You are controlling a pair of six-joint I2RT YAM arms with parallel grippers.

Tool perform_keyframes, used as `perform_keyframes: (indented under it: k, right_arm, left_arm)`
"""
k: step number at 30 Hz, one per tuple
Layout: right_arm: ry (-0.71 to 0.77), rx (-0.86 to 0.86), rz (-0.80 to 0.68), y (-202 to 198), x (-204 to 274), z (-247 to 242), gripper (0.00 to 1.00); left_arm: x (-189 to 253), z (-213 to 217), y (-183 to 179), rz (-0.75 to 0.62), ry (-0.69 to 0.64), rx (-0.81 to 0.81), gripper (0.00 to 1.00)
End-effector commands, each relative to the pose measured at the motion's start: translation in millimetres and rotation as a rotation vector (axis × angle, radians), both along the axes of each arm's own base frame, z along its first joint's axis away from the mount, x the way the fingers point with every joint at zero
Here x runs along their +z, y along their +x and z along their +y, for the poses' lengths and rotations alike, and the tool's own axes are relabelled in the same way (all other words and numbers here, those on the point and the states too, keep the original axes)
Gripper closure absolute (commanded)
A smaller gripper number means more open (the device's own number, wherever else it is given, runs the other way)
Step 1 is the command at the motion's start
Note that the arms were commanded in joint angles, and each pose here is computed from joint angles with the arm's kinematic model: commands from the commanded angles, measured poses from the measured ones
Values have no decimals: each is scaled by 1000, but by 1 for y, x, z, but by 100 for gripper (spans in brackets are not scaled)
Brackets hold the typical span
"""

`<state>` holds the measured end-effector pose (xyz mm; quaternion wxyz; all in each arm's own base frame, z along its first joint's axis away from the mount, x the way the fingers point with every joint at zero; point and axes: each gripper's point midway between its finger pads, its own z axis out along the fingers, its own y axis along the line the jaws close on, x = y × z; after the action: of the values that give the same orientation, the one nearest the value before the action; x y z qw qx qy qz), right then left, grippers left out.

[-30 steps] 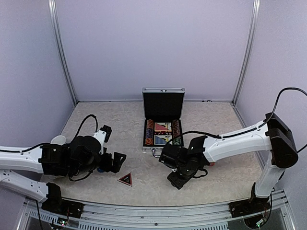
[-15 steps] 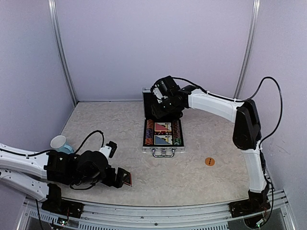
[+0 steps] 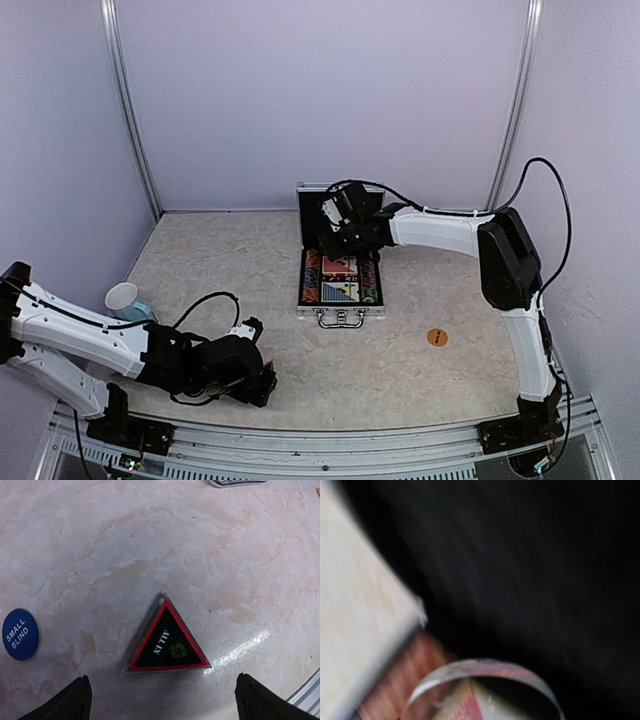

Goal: Pack up texas hold em set
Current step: Place the dealer button in the poker case.

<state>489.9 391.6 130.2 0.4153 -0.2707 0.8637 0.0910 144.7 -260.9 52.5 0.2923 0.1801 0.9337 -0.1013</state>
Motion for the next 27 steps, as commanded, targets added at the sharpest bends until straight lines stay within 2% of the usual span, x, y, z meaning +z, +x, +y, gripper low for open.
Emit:
perform_keyframes:
  k: [1, 6, 14, 20, 27]
  right_arm:
    - [-15, -49, 8, -6, -22, -28, 47]
    - [-67, -70, -9, 3, -30, -33, 42]
    - [-14, -29, -11, 9, -33, -15, 40]
    - [9, 7, 26, 8, -46, -4, 32]
    - [-5, 13, 41, 4, -48, -2, 8]
  left_arm:
    - [2, -13, 2, -9, -20, 10, 1]
    - [-6, -16, 2, -2, 1, -1, 1]
    - [-20, -8, 1, 8, 39, 20, 1]
    - [-25, -6, 3, 8, 58, 27, 1]
    - [-37, 0, 5, 37, 93, 51, 1]
